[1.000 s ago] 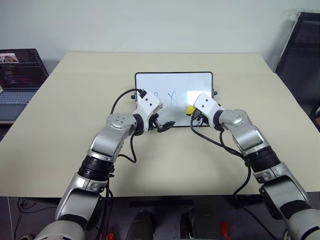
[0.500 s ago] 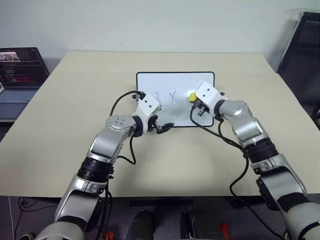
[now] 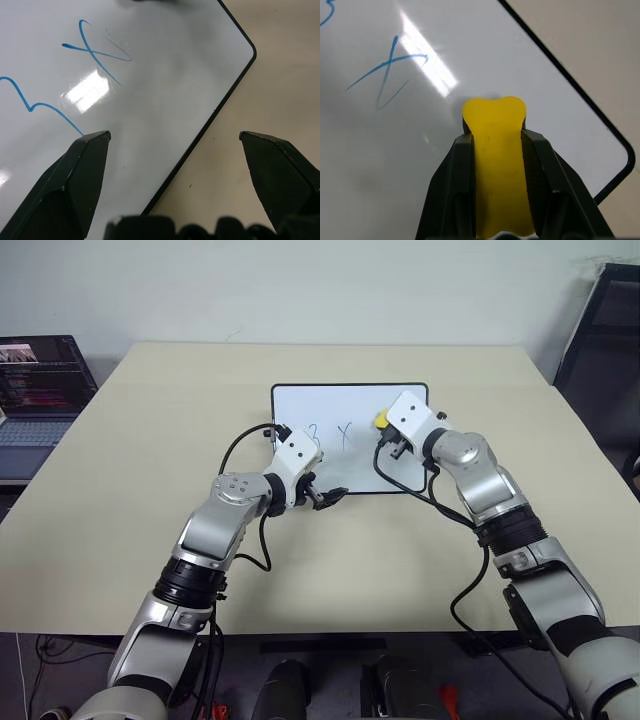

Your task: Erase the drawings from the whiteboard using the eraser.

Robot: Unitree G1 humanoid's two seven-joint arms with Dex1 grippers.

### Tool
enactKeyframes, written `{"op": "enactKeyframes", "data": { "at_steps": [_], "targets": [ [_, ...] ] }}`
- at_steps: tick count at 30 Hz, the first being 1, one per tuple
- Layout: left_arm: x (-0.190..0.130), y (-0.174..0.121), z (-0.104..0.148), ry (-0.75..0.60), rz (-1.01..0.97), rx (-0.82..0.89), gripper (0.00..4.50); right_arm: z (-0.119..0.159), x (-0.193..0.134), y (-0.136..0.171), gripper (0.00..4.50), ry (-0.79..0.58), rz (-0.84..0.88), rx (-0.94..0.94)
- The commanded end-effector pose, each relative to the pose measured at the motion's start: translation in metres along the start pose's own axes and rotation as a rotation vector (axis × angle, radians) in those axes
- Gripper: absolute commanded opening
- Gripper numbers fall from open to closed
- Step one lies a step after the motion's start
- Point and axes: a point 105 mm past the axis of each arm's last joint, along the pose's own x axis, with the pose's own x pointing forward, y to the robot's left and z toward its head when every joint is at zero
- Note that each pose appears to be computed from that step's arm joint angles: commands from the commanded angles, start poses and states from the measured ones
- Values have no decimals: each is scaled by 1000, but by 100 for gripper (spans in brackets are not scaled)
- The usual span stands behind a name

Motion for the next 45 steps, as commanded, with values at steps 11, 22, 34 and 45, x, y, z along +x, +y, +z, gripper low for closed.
{"op": "enactKeyframes", "data": {
  "at_steps": [11,22,34,45],
  "targets": [
    [-4,-1,15,-39,10,32,450,-3,5,9,94,21,52,17],
    [-6,1,13,-42,20,13,450,-34,-35,25,94,95,159,48],
    [-11,5,6,-30,50,2,450,-8,-47,33,94,-11,139,88],
    [-24,10,-7,-49,133,-91,450,40,-87,18,89,-355,63,367]
  ]
}}
